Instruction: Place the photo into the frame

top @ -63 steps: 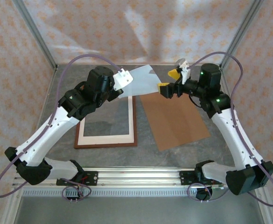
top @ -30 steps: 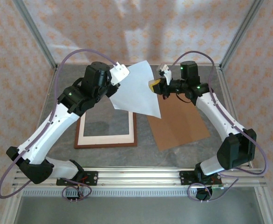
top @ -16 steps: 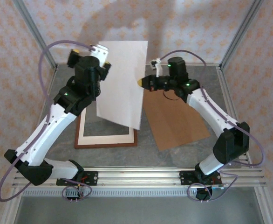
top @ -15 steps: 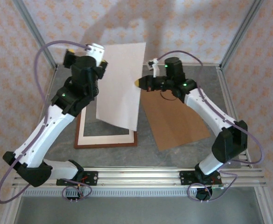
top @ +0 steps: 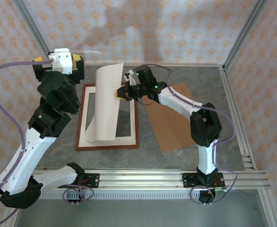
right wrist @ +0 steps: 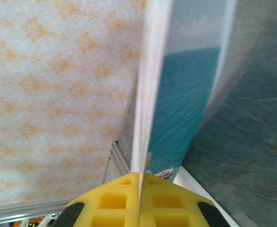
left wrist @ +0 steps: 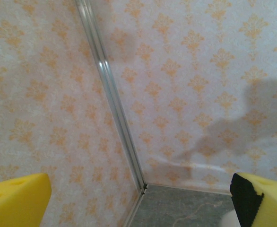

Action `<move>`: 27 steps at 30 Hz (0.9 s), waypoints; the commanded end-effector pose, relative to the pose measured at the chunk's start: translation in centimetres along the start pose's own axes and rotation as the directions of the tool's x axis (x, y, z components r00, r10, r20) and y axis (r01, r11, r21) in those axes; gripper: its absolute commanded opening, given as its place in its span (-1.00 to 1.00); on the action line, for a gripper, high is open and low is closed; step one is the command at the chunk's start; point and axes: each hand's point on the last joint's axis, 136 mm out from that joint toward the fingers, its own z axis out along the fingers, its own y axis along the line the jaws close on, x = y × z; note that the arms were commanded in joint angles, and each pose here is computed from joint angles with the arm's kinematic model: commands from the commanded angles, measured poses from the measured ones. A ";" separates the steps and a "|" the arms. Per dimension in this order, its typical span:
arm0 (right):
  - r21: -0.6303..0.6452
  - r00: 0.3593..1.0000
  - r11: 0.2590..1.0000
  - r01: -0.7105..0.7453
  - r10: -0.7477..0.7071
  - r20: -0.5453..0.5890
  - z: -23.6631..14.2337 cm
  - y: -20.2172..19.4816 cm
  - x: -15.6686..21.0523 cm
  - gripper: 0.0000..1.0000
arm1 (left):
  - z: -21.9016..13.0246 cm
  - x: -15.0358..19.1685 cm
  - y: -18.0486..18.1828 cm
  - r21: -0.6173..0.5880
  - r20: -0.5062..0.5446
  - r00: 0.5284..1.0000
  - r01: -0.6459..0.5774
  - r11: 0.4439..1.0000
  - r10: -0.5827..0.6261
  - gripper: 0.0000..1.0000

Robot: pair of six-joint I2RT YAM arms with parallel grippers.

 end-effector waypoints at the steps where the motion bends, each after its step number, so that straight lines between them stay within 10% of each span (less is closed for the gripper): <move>1: -0.128 0.989 0.982 0.141 -0.134 0.061 -1.9 8.9 -1.8 -1.00 | 0.3 0.7 -0.4 -0.006 -0.020 1.000 0.024 1.000 -0.024 1.00; 13: -0.274 0.985 0.947 0.170 -0.163 0.047 0.4 15.4 -1.9 -1.00 | -1.1 -1.1 3.1 -0.052 0.045 0.986 0.161 0.986 -0.159 0.99; 27: 0.071 0.984 0.988 -0.139 0.145 -0.100 6.0 -5.2 -0.4 -1.00 | -0.6 1.2 0.7 0.014 -0.012 0.992 0.124 0.992 -0.124 0.99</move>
